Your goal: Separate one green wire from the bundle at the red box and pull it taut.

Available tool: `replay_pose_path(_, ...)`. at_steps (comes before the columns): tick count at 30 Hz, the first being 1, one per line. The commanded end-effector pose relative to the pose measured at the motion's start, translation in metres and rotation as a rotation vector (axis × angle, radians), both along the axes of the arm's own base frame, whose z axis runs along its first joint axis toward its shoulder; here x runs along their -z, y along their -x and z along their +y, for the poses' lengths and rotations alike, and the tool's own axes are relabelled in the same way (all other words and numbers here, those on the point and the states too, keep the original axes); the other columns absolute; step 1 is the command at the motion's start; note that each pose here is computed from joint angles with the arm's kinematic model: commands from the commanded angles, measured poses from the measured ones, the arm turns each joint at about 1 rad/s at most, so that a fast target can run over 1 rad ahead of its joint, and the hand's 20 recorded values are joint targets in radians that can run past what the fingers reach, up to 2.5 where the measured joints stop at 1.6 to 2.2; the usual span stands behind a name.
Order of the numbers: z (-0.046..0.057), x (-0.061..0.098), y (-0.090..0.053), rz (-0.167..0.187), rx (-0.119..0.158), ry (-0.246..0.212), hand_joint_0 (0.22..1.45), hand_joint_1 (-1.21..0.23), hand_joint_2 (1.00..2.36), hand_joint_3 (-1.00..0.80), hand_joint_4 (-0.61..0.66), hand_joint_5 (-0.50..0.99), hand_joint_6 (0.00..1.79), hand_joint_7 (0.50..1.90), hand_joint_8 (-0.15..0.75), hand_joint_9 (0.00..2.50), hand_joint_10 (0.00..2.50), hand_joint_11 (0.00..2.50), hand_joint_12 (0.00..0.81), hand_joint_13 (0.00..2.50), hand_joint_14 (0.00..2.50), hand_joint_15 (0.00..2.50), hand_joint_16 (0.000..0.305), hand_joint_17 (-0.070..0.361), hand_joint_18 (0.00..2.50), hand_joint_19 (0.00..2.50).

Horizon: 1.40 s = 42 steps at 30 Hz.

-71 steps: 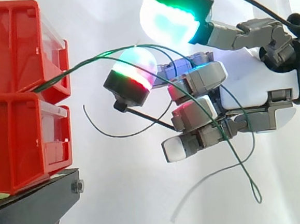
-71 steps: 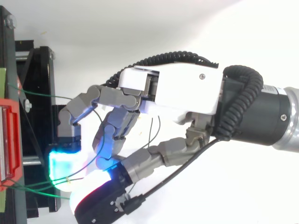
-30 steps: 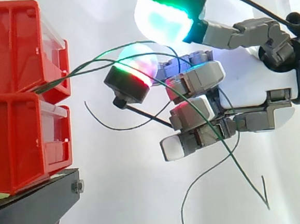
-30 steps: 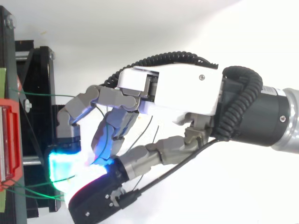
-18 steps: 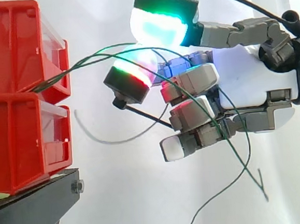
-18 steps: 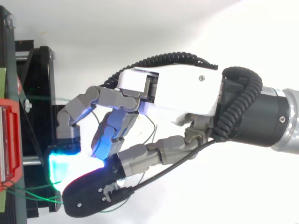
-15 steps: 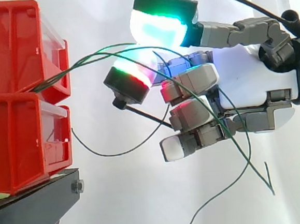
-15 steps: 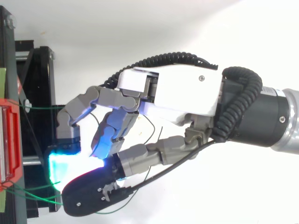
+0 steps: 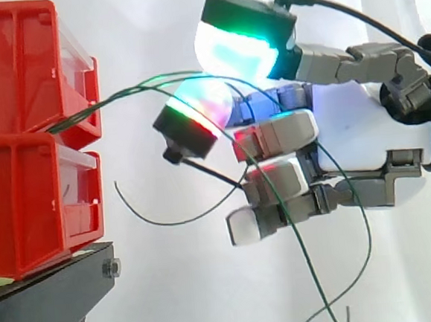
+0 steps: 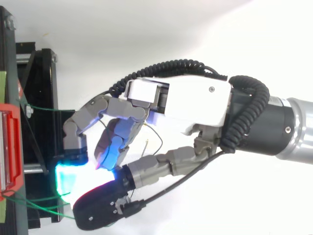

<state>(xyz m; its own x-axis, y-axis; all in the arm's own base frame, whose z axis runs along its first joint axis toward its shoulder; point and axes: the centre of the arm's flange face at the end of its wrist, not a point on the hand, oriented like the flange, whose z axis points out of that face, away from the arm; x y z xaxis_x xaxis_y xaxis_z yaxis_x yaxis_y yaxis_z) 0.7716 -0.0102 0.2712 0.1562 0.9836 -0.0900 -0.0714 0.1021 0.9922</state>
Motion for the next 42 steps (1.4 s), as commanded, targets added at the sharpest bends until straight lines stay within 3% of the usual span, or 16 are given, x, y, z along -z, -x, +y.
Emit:
replay_pose_path(1, 0.0009, 0.0001, -0.0019, -0.025, 0.004, 0.015, 0.60, -0.67, 1.02, -0.31, 0.11, -0.17, 0.91, 1.02, 0.266, 1.28, 0.00, 1.68, 0.370, 1.16, 0.03, 0.98, 0.053, 0.119, 0.81, 0.56)
replay_pose_path(20, 0.0010, -0.0005, -0.0024, -0.028, 0.007, 0.036, 0.57, -0.63, 1.01, -0.41, 0.12, -0.17, 0.88, 1.00, 0.278, 1.27, 0.01, 1.55, 0.377, 1.16, 0.02, 0.95, 0.054, 0.122, 0.82, 0.56)
replay_pose_path(25, 0.0010, -0.0005, -0.0024, -0.027, 0.007, 0.039, 0.60, -0.61, 1.02, -0.32, 0.11, -0.16, 0.88, 1.10, 0.273, 1.27, 0.01, 1.56, 0.377, 1.16, 0.03, 0.94, 0.053, 0.120, 0.82, 0.56)
replay_pose_path(34, 0.0010, -0.0005, -0.0024, -0.027, 0.007, 0.044, 0.59, -0.62, 1.02, -0.21, 0.11, -0.17, 0.90, 1.07, 0.275, 1.26, 0.01, 1.56, 0.374, 1.14, 0.03, 0.94, 0.054, 0.121, 0.81, 0.57)
replay_pose_path(36, 0.0009, -0.0007, -0.0025, -0.028, 0.009, 0.045, 0.59, -0.63, 1.02, -0.24, 0.12, -0.17, 0.90, 1.04, 0.268, 1.26, 0.01, 1.56, 0.369, 1.14, 0.03, 0.95, 0.054, 0.121, 0.81, 0.57)
replay_pose_path(39, 0.0008, -0.0018, -0.0024, -0.029, 0.009, 0.046, 0.54, -0.58, 1.01, -0.44, 0.13, -0.17, 0.90, 1.00, 0.279, 1.26, 0.01, 1.55, 0.382, 1.15, 0.03, 0.94, 0.056, 0.125, 0.83, 0.56)
replay_pose_path(42, 0.0010, -0.0007, -0.0026, -0.028, 0.008, 0.047, 0.54, -0.55, 1.00, -0.46, 0.12, -0.17, 0.89, 1.00, 0.288, 1.27, 0.01, 1.54, 0.382, 1.15, 0.02, 0.94, 0.056, 0.126, 0.82, 0.56)
